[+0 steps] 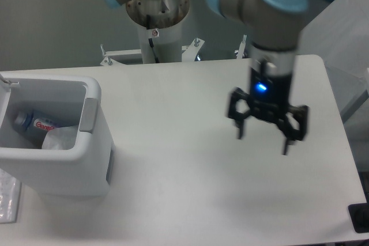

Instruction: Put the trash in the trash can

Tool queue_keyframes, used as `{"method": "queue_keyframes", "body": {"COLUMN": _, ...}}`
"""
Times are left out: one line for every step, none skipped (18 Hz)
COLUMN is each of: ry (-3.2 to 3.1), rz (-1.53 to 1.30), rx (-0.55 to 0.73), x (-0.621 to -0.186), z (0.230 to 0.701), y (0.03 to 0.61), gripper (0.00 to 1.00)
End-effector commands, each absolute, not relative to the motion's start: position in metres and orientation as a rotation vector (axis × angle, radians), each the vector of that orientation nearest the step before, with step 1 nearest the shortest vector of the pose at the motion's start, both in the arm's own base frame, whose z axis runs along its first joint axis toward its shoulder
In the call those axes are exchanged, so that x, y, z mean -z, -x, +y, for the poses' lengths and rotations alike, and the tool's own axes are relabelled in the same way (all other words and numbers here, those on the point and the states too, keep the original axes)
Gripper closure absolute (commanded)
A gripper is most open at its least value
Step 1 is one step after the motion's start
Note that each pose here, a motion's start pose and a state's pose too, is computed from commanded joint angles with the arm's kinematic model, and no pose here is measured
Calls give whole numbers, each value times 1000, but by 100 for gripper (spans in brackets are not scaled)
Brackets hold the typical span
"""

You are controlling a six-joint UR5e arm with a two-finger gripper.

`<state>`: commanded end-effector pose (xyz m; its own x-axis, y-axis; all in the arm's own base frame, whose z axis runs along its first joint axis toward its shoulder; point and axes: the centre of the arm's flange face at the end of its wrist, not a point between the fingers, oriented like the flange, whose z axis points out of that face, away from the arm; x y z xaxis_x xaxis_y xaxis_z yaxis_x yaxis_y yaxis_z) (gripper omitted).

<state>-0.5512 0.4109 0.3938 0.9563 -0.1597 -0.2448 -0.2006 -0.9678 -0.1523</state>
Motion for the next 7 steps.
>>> {"method": "queue_keyframes", "body": {"ry": 2955, "rz": 346, "rx": -366, "x": -395, "z": 408, "y": 552, "gripper": 0}}
{"method": "queue_keyframes", "body": {"ry": 2962, "rz": 387, "rx": -373, "x": -398, "z": 408, "y": 552, "gripper": 0}}
{"method": "queue_keyframes", "body": {"ry": 2964, "rz": 395, "rx": -362, "x": -401, "z": 409, "y": 552, "gripper": 0}}
{"method": "queue_keyframes", "body": {"ry": 2971, "rz": 399, "rx": -343, "x": -403, "z": 410, "y": 552, "gripper": 0}}
{"method": "queue_keyframes", "body": {"ry": 2980, "rz": 400, "rx": -321, "x": -403, "z": 409, "y": 554, "gripper": 0}}
{"method": "queue_keyframes", "body": {"ry": 2985, "rz": 400, "rx": -306, "x": -402, "z": 409, "y": 553, "gripper": 0}}
{"method": "queue_keyframes", "body": {"ry": 2988, "rz": 398, "rx": -299, "x": -399, "z": 408, "y": 553, "gripper": 0}}
